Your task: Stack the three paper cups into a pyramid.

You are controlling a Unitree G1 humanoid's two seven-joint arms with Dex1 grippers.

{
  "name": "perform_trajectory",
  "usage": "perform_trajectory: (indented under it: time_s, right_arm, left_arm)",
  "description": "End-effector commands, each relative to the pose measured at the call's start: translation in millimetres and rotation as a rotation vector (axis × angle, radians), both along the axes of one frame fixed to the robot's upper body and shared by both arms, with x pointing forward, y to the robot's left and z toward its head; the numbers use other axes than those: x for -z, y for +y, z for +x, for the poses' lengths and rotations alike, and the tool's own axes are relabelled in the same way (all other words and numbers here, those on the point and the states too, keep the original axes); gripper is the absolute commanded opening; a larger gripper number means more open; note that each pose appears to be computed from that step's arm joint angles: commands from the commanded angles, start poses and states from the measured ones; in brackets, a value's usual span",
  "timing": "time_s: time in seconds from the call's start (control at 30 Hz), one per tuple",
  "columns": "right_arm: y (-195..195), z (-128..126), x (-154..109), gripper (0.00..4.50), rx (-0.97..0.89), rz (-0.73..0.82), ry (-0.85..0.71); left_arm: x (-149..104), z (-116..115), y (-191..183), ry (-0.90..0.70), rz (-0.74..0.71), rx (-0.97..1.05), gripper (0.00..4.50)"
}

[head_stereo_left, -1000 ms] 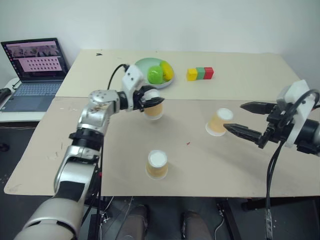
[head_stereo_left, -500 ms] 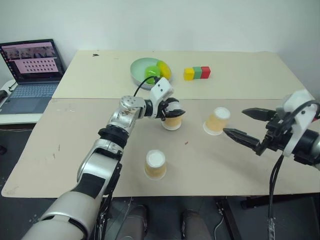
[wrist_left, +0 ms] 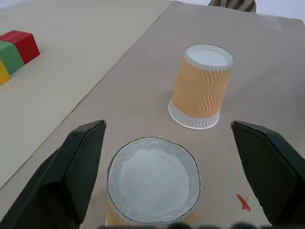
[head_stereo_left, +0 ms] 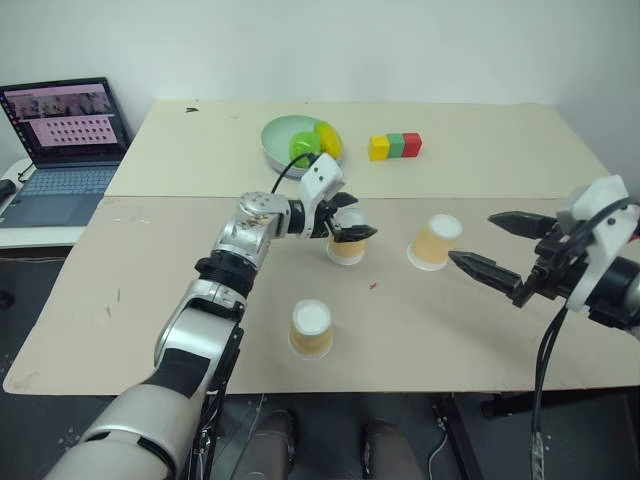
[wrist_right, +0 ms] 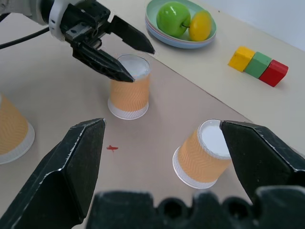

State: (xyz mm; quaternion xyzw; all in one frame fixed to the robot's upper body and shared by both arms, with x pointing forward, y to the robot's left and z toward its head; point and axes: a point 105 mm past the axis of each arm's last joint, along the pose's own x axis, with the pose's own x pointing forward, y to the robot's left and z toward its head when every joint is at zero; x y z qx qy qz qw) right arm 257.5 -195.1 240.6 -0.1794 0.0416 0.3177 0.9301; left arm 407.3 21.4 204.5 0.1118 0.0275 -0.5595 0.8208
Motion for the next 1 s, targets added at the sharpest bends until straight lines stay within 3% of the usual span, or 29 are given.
perform_trajectory:
  time_s: [0.03,0.13,0.23,0.37,0.57,0.87,1.0]
  right_arm:
    - [1.0,2.0,-13.5,4.5,-0.015,-0.015,-0.061]
    - [2.4,5.2,-12.3,4.5,-0.026,-0.017,-0.057]
    - [5.2,9.5,-13.1,4.5,-0.043,-0.011,-0.059]
    - [6.5,15.2,-11.0,4.5,-0.064,-0.012,-0.05]
    - [7.4,21.2,-6.8,4.5,-0.083,-0.01,-0.039]
    - [10.1,27.0,-1.6,4.5,-0.104,-0.004,-0.03]
    - [10.1,26.1,-0.6,4.5,-0.103,-0.003,-0.03]
  left_arm:
    - [-58.7,-8.7,23.4,-0.079,-0.113,0.011,4.48]
    - [-75.5,-17.3,58.9,-0.05,-0.151,-0.019,4.48]
    - [-77.2,-43.7,85.6,0.028,-0.174,0.028,4.48]
    - [-54.2,-97.7,105.4,0.156,-0.085,0.172,4.48]
    - [-25.1,-140.0,119.2,0.188,0.012,0.196,4.48]
    - [11.6,-157.7,128.5,0.149,0.165,0.171,4.48]
    - [33.1,-144.6,122.2,0.017,0.248,0.127,4.48]
